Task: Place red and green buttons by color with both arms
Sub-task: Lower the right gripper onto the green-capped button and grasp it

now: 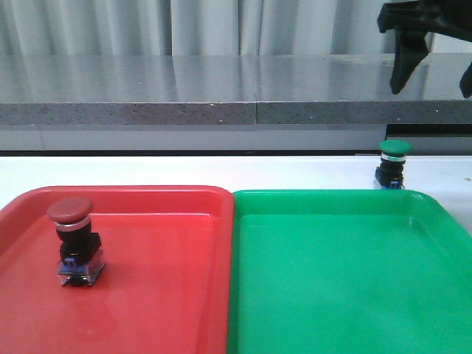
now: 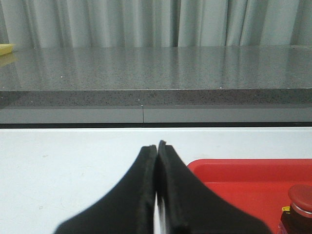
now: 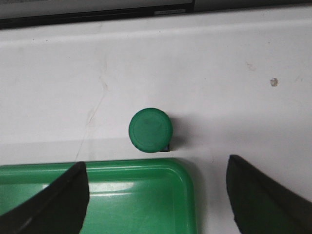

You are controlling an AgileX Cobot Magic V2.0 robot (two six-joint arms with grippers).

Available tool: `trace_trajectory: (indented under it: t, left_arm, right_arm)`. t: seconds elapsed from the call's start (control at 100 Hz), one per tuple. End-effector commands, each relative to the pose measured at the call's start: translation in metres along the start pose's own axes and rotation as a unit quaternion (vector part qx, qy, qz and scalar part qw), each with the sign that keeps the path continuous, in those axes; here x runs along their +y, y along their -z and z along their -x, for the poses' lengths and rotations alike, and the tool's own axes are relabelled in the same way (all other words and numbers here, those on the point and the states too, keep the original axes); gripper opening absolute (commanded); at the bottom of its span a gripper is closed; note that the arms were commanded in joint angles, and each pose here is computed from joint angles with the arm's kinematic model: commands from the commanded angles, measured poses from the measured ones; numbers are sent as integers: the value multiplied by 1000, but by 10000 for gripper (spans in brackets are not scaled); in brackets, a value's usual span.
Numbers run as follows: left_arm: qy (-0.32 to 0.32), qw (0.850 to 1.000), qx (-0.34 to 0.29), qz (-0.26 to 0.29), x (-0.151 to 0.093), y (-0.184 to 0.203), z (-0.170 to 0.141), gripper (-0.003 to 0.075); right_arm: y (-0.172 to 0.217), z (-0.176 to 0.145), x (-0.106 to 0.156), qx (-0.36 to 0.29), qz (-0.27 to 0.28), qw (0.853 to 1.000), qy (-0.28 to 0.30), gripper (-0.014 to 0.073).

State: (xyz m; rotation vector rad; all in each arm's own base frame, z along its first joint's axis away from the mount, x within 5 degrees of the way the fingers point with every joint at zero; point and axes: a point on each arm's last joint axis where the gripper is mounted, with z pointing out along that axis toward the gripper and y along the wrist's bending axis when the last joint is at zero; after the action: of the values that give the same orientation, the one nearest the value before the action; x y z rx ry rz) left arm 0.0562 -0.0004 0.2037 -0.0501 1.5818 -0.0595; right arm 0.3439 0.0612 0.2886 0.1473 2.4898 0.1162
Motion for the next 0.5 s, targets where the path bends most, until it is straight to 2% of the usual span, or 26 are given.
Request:
trace_trajectory:
  t: [0.0,0.26,0.49]
  left_arm:
    - [10,999,-46,-2,0,2,4,-20]
    - [10,999,-46,-2,0,2,4,-20]
    - [10,999,-46,-2,0,2,4,-20]
  right_arm:
    - [6,19,4,-31,3,999,4,573]
    - [-34,35,11,40,-25,999,2,573]
    - [-63,36,15,90,-31,995,-9,573]
